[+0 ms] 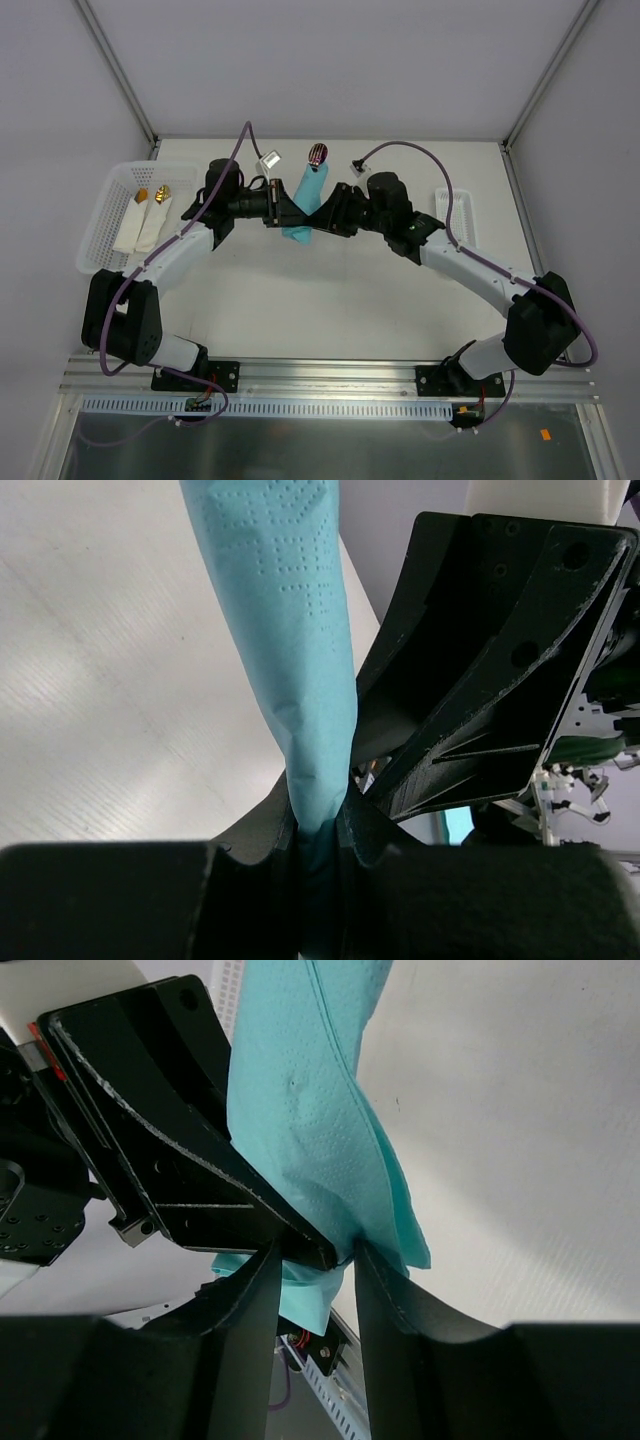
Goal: Place the utensils on the paper napkin and roll it up
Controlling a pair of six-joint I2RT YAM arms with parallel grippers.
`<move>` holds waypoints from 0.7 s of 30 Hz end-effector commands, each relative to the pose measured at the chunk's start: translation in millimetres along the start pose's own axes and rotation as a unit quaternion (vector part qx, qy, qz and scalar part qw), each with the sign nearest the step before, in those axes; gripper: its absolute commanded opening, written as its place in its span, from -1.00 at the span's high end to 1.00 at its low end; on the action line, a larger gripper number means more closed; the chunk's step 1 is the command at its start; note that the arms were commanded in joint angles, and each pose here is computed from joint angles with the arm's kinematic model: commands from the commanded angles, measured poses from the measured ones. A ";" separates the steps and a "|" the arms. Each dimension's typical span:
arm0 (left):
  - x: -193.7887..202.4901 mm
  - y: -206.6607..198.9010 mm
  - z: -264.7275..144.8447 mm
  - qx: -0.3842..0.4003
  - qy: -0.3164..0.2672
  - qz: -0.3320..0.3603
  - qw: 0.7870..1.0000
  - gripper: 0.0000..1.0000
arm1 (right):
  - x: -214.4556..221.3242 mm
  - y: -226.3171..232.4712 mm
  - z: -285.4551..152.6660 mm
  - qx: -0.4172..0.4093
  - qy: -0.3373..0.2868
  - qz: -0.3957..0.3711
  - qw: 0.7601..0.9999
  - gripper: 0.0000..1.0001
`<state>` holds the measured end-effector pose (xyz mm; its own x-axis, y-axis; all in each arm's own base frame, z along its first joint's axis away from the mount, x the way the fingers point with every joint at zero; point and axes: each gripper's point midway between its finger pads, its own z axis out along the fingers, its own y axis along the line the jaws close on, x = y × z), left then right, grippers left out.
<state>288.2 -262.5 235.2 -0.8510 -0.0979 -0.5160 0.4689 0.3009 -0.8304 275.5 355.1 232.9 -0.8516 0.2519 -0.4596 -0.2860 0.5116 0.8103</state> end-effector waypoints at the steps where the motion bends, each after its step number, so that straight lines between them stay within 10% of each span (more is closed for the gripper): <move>1: -19.6 -37.6 -4.8 0.076 -0.019 0.050 0.996 1.00 | 20.0 -7.6 -2.9 0.020 0.035 -0.023 0.999 0.28; 21: -26.1 -50.6 -12.4 0.124 -0.031 0.022 0.992 1.00 | 39.2 -44.9 -24.5 0.087 0.073 -0.113 0.987 0.27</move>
<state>286.1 -265.0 247.5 -0.8939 -0.1306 -0.4289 0.4076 0.1614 -0.8988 264.2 344.3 230.1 -0.8031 0.1314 -0.5812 -0.4198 0.5676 0.7083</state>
